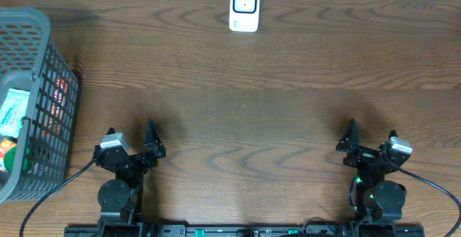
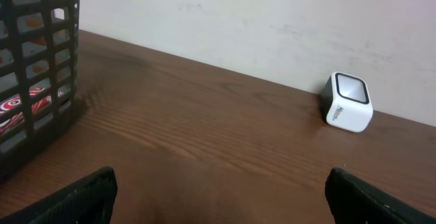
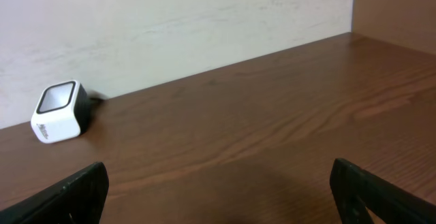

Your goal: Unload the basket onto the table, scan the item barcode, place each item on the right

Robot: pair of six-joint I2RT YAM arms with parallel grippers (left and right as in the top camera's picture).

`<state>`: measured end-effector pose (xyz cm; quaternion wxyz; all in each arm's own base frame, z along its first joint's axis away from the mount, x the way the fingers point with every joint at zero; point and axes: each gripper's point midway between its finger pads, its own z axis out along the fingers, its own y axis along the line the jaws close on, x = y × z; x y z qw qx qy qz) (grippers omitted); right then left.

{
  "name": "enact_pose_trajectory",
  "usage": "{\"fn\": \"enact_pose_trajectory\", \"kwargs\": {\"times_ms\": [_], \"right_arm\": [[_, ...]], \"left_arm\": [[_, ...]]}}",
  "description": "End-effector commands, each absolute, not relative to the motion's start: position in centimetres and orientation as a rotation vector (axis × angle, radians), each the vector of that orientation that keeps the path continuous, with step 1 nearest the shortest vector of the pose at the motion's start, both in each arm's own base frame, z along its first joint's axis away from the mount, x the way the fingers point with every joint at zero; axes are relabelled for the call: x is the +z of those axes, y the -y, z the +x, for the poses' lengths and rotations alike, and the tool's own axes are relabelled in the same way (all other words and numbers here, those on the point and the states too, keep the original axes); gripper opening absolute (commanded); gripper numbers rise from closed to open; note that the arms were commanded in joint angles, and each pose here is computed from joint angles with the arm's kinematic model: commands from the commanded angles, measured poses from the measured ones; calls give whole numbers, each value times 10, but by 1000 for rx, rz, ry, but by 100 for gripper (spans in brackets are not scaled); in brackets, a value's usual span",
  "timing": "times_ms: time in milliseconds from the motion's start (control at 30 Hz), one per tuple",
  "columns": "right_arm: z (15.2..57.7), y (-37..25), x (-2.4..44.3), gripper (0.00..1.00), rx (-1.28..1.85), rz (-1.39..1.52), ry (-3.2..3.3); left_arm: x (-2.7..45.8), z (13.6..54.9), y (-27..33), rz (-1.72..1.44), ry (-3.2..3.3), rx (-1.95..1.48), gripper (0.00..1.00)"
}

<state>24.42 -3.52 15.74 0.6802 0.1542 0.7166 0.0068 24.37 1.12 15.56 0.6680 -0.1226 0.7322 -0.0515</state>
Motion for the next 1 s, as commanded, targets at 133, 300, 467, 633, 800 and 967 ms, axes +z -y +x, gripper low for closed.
{"fn": "enact_pose_trajectory", "kwargs": {"times_ms": [133,300,467,633,800,967], "right_arm": [[244,34,155,99,10,336,-1618],[244,34,155,99,10,336,-1618],[244,34,155,99,9,336,-1619],[244,34,155,99,9,336,-1619],[244,34,155,99,9,336,-1619],[244,34,155,99,9,336,-1618]], "left_arm": [[138,243,-12,-291,-1695,-112,98],[138,243,-12,-291,-1695,-112,98],[138,243,-12,-291,-1695,-112,98],[138,243,-11,-289,-1695,-116,98],[138,243,-12,-289,-1697,-115,98],[138,243,-12,-288,-1696,-115,98]]}}
